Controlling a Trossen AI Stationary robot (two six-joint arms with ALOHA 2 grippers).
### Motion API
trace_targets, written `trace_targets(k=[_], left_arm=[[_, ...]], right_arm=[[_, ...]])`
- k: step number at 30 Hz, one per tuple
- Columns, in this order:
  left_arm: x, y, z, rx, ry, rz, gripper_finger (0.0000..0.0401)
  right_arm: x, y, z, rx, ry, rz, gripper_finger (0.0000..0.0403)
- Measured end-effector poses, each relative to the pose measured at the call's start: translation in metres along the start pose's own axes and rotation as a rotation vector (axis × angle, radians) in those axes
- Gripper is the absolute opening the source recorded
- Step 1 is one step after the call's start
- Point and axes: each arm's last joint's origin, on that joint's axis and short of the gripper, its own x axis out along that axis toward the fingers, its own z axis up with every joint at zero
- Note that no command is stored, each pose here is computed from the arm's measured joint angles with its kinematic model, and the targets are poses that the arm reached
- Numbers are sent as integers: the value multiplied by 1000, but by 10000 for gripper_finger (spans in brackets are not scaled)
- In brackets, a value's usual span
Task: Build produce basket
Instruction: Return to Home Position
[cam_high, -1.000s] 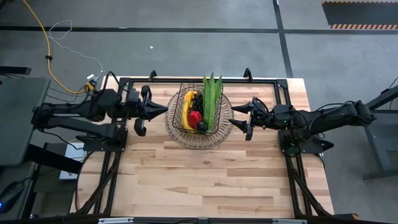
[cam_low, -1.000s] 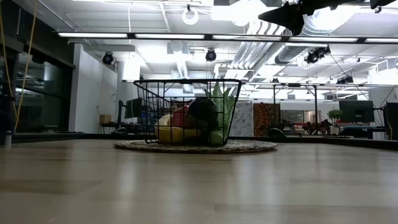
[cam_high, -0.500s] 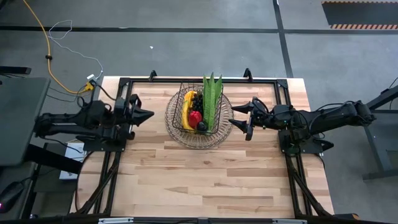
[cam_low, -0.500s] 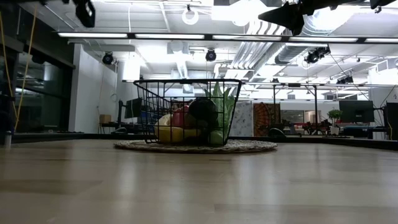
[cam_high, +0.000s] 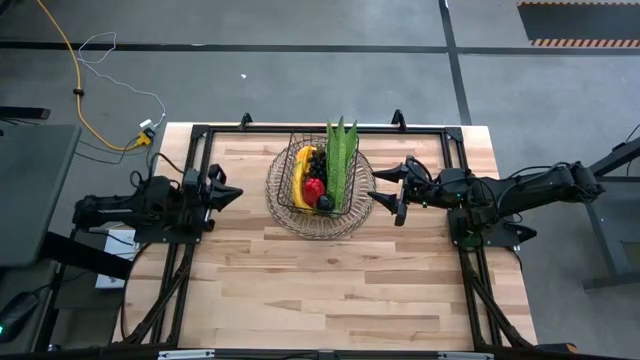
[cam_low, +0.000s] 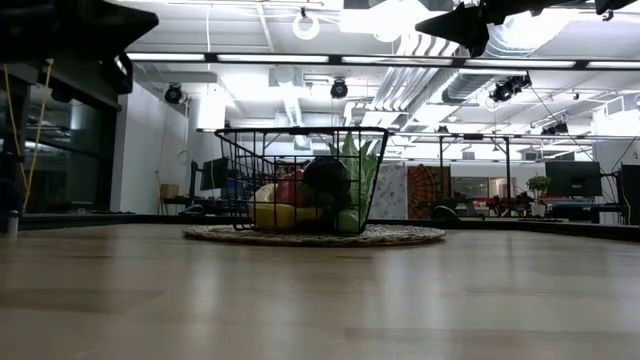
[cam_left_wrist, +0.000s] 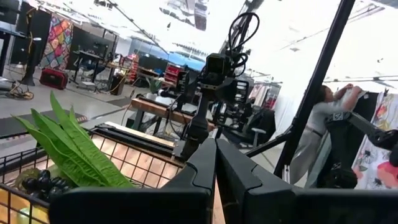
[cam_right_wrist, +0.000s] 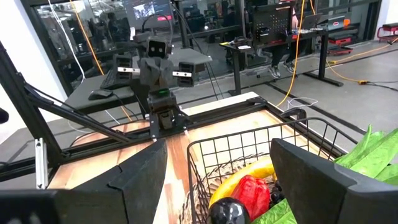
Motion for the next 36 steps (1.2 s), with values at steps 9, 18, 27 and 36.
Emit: trace_targets(k=[9, 18, 27, 36], left_arm=[[-1, 6, -22, 5, 45, -19, 0], [-1, 10, -35, 27, 102, -7, 0], [0, 14, -48, 81, 235, 33, 0], [0, 14, -49, 39, 244, 39, 0]], right_arm=[[0, 0, 0, 6, 2, 0, 277], [0, 0, -1, 4, 6, -1, 277], [0, 0, -1, 3, 12, -2, 277], [0, 0, -2, 1, 18, -3, 277]])
